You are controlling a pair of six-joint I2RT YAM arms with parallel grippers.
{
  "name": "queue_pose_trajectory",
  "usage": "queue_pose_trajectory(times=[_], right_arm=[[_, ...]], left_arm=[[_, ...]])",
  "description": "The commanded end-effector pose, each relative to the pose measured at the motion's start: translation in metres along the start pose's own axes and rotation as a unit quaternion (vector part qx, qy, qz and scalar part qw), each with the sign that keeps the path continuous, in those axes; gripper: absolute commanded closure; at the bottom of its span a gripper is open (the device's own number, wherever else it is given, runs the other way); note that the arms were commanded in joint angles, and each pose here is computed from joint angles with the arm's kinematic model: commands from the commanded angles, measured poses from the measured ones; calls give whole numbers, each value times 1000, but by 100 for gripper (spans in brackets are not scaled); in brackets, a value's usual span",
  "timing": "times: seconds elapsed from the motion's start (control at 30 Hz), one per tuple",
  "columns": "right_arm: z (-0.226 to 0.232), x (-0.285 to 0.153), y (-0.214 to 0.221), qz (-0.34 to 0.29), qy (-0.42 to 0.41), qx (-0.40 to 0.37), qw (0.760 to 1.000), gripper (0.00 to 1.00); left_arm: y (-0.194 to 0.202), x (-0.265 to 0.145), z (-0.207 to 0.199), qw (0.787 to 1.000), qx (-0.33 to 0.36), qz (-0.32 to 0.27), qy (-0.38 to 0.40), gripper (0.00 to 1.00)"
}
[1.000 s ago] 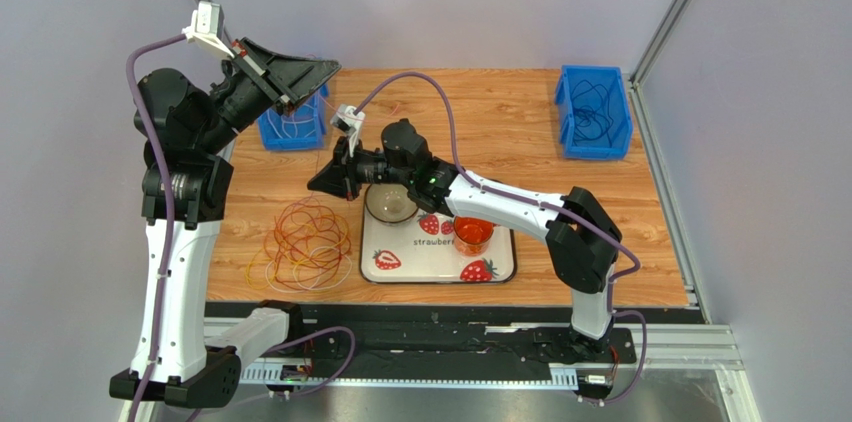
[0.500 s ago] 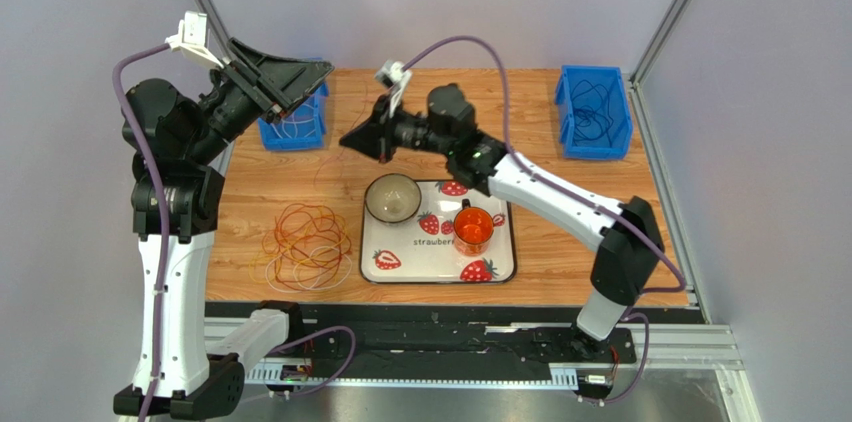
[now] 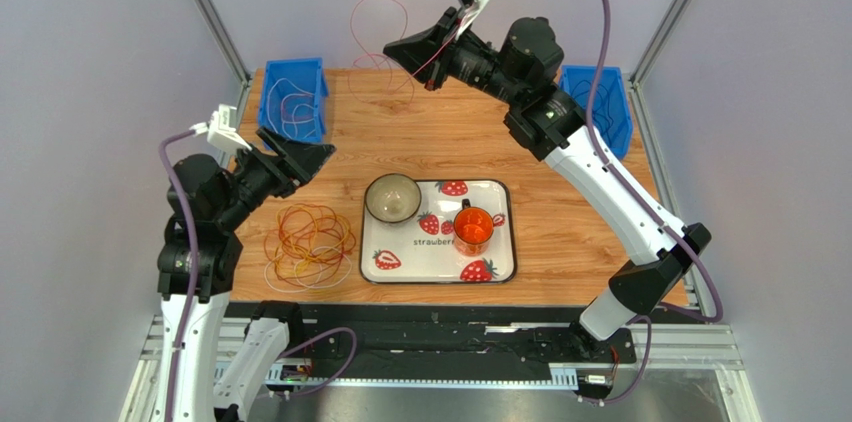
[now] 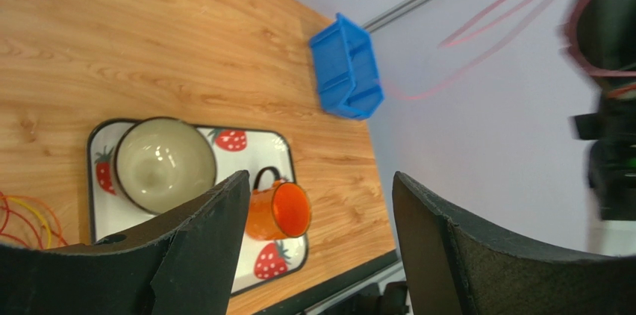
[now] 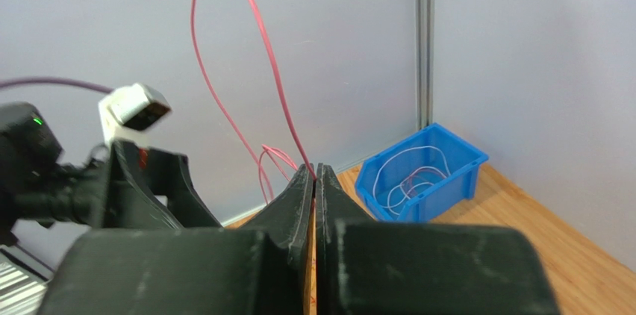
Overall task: Untangle the cables
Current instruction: Place the cable in the bin.
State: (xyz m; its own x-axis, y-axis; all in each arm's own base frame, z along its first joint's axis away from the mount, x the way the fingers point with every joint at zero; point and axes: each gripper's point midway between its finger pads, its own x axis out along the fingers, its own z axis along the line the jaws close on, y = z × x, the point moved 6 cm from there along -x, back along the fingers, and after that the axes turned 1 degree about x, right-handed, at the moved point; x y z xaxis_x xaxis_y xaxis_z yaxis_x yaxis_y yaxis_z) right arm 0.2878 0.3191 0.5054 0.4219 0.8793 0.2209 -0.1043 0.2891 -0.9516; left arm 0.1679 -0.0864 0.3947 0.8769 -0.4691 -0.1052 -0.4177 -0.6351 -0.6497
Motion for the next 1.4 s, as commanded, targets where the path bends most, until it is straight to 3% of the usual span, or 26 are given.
queue_pose_trajectory(times=[0.0,0.2,0.37,0.7,0.87,1.0,1.37], right_arm=[[6,-11,-49,-48,15,-27,998,100],[10,-6,-52,-44,1,-8,999,100],[6,-7,-35,-24,5,12,1000,100],[11,-30,11,59,-16,39,997,100],[22,-48,21,76,-34,52,995,100],[32,-56,26,91,-61,72,991,100],[45,-66,27,100,-89,92,987,100]], left_arm=[[20,8,30,999,23,17,-14,23],[22,2,32,997,79,0,1,23],[5,-7,0,987,134,-38,80,23],[-8,-21,-59,928,268,-5,257,23],[-13,-12,-61,920,288,19,264,25],[-12,-10,-69,899,303,47,314,26],[-13,2,-78,874,316,66,364,22]])
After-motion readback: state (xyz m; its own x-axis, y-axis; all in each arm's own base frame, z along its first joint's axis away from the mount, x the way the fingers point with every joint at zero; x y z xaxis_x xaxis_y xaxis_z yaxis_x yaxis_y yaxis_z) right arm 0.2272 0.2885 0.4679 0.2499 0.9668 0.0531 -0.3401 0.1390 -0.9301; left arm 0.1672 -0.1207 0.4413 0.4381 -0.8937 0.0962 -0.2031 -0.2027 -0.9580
